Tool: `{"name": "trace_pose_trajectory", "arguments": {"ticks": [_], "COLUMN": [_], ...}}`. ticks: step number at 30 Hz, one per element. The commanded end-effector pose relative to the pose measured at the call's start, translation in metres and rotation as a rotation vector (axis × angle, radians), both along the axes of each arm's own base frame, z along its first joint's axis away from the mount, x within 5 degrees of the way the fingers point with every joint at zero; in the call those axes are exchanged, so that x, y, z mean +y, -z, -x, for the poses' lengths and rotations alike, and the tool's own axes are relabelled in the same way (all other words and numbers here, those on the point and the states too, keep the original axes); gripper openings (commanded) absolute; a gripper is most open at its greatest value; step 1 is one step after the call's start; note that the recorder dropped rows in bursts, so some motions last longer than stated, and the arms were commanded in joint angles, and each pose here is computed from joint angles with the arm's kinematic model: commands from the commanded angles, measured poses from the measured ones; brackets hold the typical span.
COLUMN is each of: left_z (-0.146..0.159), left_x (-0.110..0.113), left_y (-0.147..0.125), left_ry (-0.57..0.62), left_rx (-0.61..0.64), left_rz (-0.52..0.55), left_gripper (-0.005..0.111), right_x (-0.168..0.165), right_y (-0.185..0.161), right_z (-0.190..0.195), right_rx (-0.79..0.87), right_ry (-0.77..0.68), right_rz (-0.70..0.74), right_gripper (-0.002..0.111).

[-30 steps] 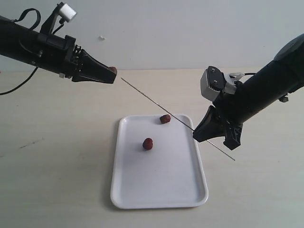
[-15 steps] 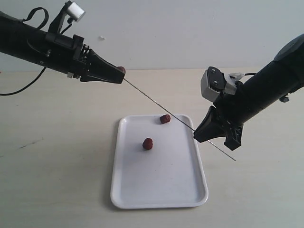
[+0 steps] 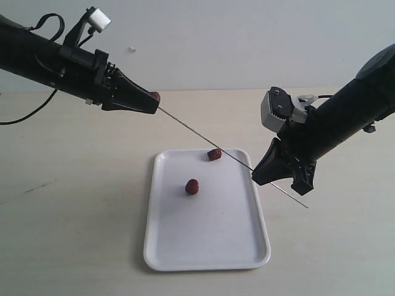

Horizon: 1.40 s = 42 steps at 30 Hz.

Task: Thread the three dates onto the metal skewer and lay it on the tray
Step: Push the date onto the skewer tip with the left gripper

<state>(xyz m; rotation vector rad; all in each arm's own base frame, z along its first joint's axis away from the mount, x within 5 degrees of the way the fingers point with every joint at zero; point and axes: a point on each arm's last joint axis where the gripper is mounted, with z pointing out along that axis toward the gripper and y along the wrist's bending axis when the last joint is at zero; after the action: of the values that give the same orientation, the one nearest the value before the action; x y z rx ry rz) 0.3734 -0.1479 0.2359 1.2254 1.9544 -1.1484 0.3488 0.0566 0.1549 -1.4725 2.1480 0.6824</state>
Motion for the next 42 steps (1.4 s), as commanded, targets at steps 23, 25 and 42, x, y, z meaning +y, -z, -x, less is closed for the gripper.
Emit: {"name": "trace_pose_trajectory", "arguments": {"ticks": [23, 25, 42], "left_z": [-0.011, -0.011, -0.006], "left_x": [0.013, 0.015, 0.011], "left_y": [-0.009, -0.009, -0.011], "left_ry": [-0.064, -0.062, -0.02], "left_rx": [-0.081, -0.078, -0.047], "left_rz": [-0.056, -0.056, -0.028], "left_gripper": [0.032, 0.032, 0.032], "right_x": [0.0, 0.0, 0.0], "right_y": [-0.001, -0.001, -0.001], "right_z": [0.001, 0.001, 0.0], "right_rx": [0.008, 0.008, 0.008], "right_ry": [0.013, 0.013, 0.02], "right_rz": [-0.013, -0.013, -0.013], "right_gripper": [0.0, 0.0, 0.0]}}
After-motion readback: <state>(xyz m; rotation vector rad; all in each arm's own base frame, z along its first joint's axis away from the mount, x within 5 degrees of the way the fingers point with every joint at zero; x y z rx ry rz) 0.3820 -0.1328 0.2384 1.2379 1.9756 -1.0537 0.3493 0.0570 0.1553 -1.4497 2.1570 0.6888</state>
